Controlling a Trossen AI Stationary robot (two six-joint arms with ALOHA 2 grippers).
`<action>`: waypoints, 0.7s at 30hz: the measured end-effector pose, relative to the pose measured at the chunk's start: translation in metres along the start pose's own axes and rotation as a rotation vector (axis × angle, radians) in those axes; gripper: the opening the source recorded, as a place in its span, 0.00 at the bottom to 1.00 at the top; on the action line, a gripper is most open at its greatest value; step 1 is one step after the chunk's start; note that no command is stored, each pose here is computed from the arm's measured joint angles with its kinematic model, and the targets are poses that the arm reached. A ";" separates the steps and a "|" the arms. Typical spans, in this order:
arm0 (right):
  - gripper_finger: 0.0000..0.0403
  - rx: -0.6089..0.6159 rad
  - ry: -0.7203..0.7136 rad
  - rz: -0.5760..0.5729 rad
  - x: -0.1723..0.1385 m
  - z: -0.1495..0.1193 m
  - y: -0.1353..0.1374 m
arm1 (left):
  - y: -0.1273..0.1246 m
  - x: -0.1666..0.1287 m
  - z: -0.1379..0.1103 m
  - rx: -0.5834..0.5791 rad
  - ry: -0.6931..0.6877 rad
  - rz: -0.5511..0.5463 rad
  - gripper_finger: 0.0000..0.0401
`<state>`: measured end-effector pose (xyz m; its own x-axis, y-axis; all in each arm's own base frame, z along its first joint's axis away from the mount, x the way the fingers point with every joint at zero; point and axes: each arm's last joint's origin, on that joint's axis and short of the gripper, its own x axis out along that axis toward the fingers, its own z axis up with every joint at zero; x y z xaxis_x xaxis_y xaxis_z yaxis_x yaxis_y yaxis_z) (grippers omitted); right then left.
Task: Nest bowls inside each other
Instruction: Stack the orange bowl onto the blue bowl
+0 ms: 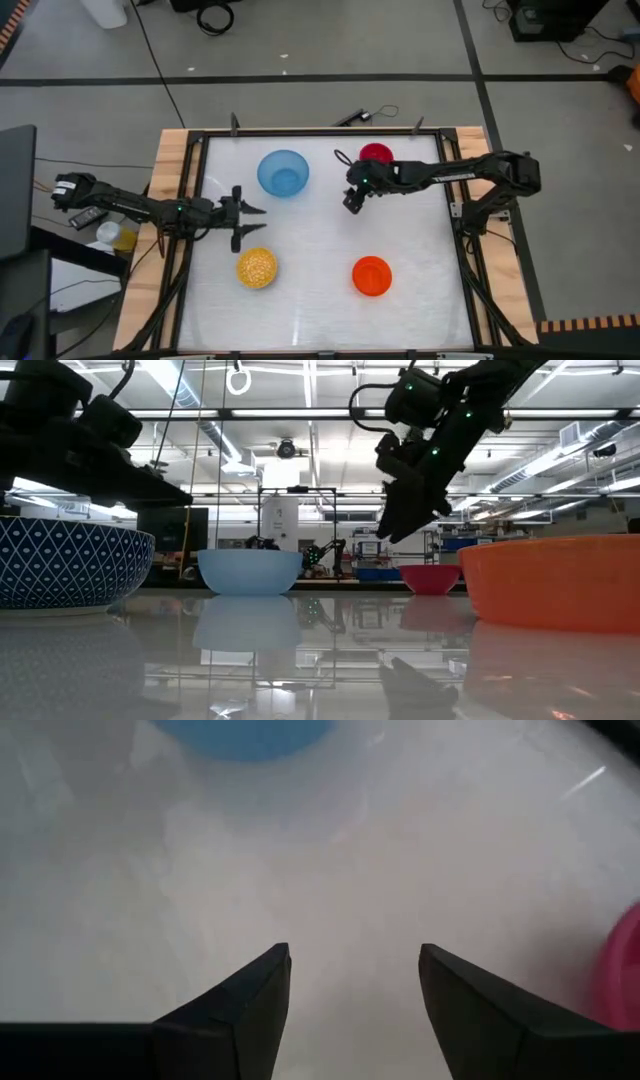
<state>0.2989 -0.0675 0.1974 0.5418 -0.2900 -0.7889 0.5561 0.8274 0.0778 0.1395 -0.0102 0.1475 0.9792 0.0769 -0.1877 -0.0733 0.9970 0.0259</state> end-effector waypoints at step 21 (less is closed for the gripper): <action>0.50 0.012 0.548 0.223 -0.053 -0.075 0.089 | 0.021 -0.001 0.009 0.115 -0.066 0.363 0.45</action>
<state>0.2728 0.0574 0.2007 0.2440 0.1837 -0.9522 0.4752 0.8333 0.2825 0.1390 0.0102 0.1573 0.9039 0.4198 -0.0824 -0.3993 0.8970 0.1895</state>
